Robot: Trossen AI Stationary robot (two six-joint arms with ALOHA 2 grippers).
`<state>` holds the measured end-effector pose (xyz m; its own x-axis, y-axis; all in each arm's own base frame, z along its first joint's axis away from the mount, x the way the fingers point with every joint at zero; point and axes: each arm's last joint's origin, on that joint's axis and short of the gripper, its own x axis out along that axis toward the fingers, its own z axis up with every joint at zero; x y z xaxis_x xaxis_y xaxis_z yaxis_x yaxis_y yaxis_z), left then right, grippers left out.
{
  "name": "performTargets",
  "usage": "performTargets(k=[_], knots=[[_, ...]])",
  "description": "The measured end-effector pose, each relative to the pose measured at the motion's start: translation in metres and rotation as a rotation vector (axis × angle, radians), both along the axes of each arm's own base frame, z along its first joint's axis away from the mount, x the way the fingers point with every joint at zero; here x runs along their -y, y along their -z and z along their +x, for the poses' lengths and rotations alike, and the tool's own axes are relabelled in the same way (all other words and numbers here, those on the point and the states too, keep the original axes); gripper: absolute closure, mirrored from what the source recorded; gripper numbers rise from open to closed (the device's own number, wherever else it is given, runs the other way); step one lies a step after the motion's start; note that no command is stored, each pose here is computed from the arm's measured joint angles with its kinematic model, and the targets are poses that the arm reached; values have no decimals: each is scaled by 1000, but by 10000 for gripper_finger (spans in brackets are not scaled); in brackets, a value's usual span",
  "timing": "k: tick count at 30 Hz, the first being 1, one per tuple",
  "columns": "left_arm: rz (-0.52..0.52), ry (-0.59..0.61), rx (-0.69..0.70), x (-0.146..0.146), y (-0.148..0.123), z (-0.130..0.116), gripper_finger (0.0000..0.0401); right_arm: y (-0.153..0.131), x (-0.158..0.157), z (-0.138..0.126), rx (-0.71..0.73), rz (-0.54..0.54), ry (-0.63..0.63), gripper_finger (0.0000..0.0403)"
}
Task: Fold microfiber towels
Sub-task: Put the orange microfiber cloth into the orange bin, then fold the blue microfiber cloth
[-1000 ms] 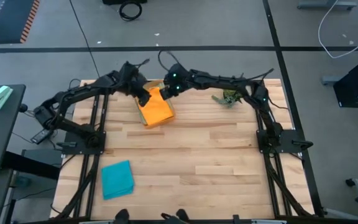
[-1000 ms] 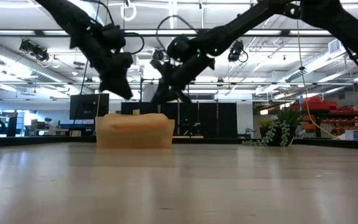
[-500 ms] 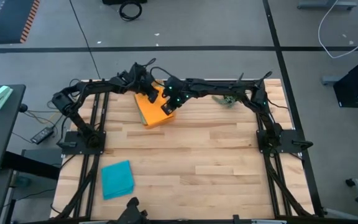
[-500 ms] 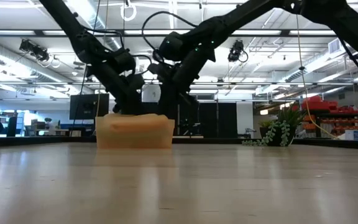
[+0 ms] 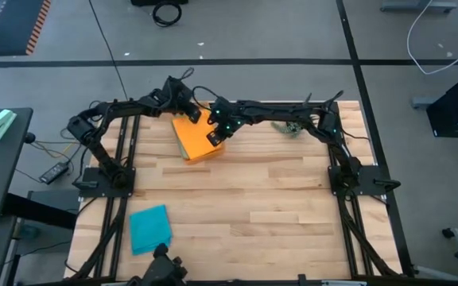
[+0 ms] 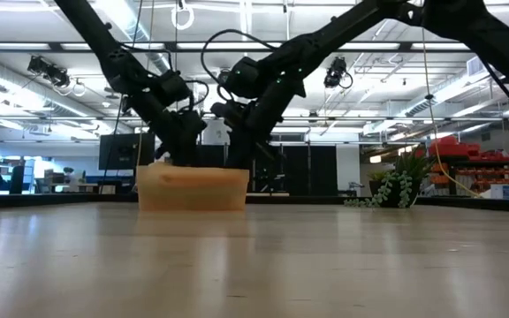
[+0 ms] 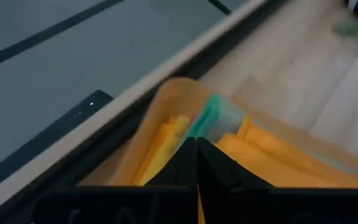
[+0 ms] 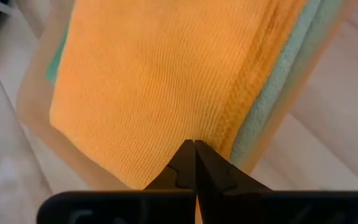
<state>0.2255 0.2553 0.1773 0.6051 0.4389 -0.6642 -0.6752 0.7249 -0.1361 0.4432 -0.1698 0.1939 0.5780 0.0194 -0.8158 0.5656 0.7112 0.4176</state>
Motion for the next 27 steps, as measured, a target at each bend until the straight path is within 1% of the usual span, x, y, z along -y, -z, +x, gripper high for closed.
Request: performTargets(k=[2, 4, 7, 8, 10, 11, 12, 13, 15, 19, 21, 23, 27], knots=[[18, -26, 30, -3, -15, -5, 395, -4, 2, -2, 10, -3, 3, 401], [75, -35, 72, -6, -37, -9, 390, -12, 4, -3, 38, -15, 6, 401], [72, -40, 77, 2, -63, -21, 377, -32, 5, -7, 86, -45, 9, 401], [58, -25, 83, 9, -71, -25, 374, -39, 5, -10, 95, -55, 9, 401], [-16, 27, 96, 27, -84, -34, 372, -55, 2, -14, 124, -76, 1, 401], [-69, 62, 102, 38, -88, -37, 373, -63, -2, -17, 137, -87, -9, 401], [-144, 104, 92, 51, -90, -41, 375, -73, -7, -19, 151, -98, -24, 401], [-218, 148, 72, 65, -89, -43, 377, -83, -15, -22, 164, -108, -45, 401], [-328, 233, 11, 94, -90, -47, 382, -100, -33, -25, 194, -129, -100, 401], [-471, 429, -186, 155, -87, -59, 375, -122, -80, -27, 211, -165, -190, 393], [-515, 522, -268, 183, -84, -66, 363, -129, -107, -27, 222, -185, -223, 391], [-545, 587, -323, 206, -79, -75, 346, -134, -137, -26, 225, -211, -251, 391], [-604, 660, -386, 245, -56, -89, 301, -131, -197, -25, 207, -239, -263, 389]])
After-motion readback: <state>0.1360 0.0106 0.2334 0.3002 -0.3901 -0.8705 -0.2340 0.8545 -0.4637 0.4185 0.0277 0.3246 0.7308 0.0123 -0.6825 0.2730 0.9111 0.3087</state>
